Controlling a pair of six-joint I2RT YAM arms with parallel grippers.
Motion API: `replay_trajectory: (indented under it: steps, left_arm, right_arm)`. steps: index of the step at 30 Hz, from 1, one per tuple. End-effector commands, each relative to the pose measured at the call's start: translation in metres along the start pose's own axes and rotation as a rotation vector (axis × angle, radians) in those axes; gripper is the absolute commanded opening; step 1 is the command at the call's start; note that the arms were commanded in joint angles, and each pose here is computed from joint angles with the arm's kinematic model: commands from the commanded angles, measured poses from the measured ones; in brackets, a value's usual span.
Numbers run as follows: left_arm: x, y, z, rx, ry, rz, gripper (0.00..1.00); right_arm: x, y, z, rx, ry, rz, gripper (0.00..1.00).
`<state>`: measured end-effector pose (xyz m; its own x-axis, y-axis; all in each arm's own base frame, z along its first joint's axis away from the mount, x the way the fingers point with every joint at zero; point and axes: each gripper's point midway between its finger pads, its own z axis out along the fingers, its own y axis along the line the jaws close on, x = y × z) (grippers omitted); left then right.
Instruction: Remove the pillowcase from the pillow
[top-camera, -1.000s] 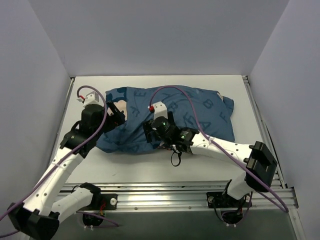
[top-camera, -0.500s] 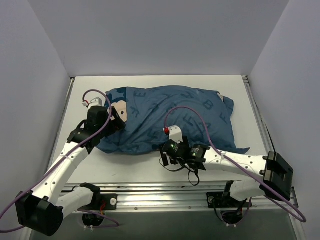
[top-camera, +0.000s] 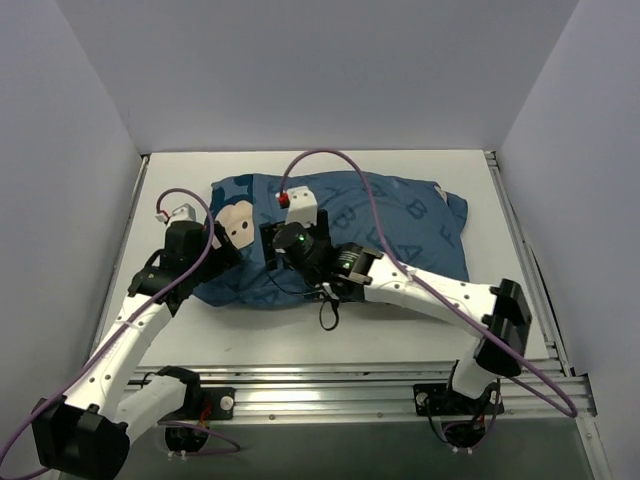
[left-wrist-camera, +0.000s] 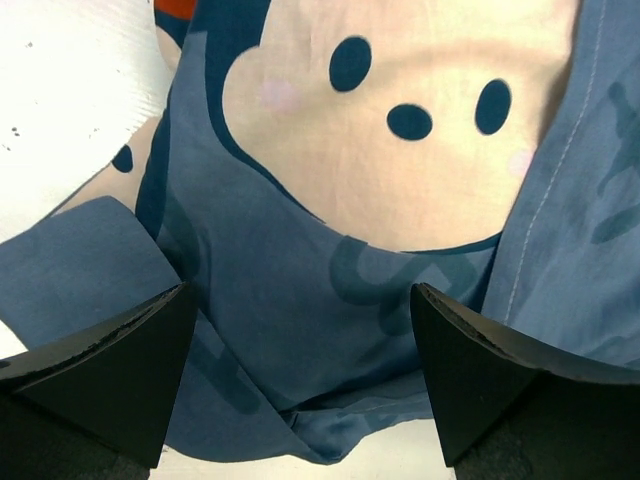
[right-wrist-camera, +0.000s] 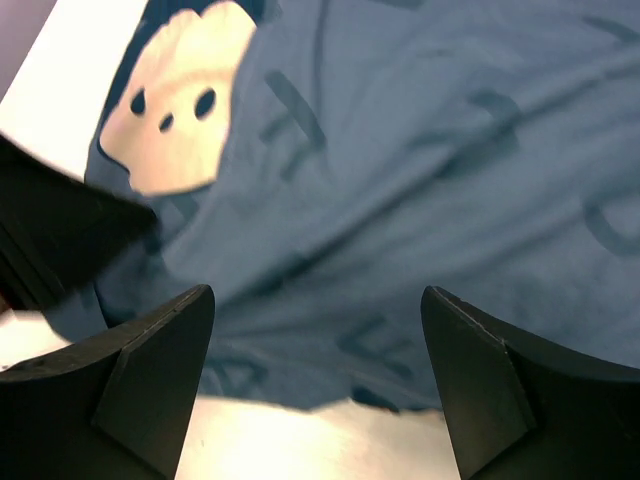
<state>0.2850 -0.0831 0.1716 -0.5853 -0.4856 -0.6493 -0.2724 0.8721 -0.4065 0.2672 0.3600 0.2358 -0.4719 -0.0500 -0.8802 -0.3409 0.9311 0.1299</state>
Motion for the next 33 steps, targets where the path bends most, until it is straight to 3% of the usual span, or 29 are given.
replay_trajectory:
  steps: [1,9,10,12,15,17,18,19,21,22,25,31,33]
  left_arm:
    - [0.007,-0.006,0.002,0.055,0.023,-0.015,0.96]
    - [0.047,-0.001,0.024,0.084,0.119,-0.086,1.00]
    - [0.047,-0.005,0.026,0.100,0.116,-0.108,0.93]
    - [0.058,0.001,0.033,0.086,0.138,-0.123,0.90]
    - [0.064,0.002,0.038,0.089,0.141,-0.143,0.75]
    - [0.068,0.003,0.041,0.094,0.139,-0.159,0.63]
    - [0.070,0.003,0.042,0.096,0.138,-0.164,0.50]
    - [0.071,0.004,0.043,0.098,0.136,-0.172,0.44]
    - [0.074,0.004,0.043,0.099,0.138,-0.173,0.30]
    - [0.078,0.001,0.042,0.117,0.156,-0.178,0.27]
    - [0.082,0.001,0.040,0.125,0.163,-0.196,0.15]
    - [0.091,0.002,0.026,0.146,0.166,-0.213,0.04]
    - [0.097,-0.002,0.022,0.164,0.181,-0.208,0.03]
  right_arm:
    - [-0.015,0.012,0.028,0.068,-0.051,-0.040,0.80]
    - [-0.001,0.034,0.080,0.095,-0.050,-0.055,0.80]
    - [0.007,0.032,0.087,0.111,-0.039,-0.073,0.80]
    - [0.016,0.021,0.092,0.169,-0.033,-0.107,0.77]
    - [0.036,-0.002,0.097,0.243,-0.002,-0.138,0.63]
    - [0.041,-0.023,0.096,0.294,0.009,-0.137,0.51]
    - [0.052,-0.035,0.095,0.318,0.032,-0.152,0.47]
    - [0.050,-0.044,0.089,0.335,0.029,-0.138,0.36]
    - [0.063,-0.069,0.083,0.376,0.057,-0.146,0.26]
    - [0.059,-0.077,0.075,0.385,0.047,-0.121,0.15]
    - [0.067,-0.116,0.060,0.444,0.069,-0.091,0.02]
    - [0.077,-0.176,0.020,0.507,0.046,0.049,0.00]
    - [0.071,-0.171,0.013,0.442,0.006,0.120,0.00]
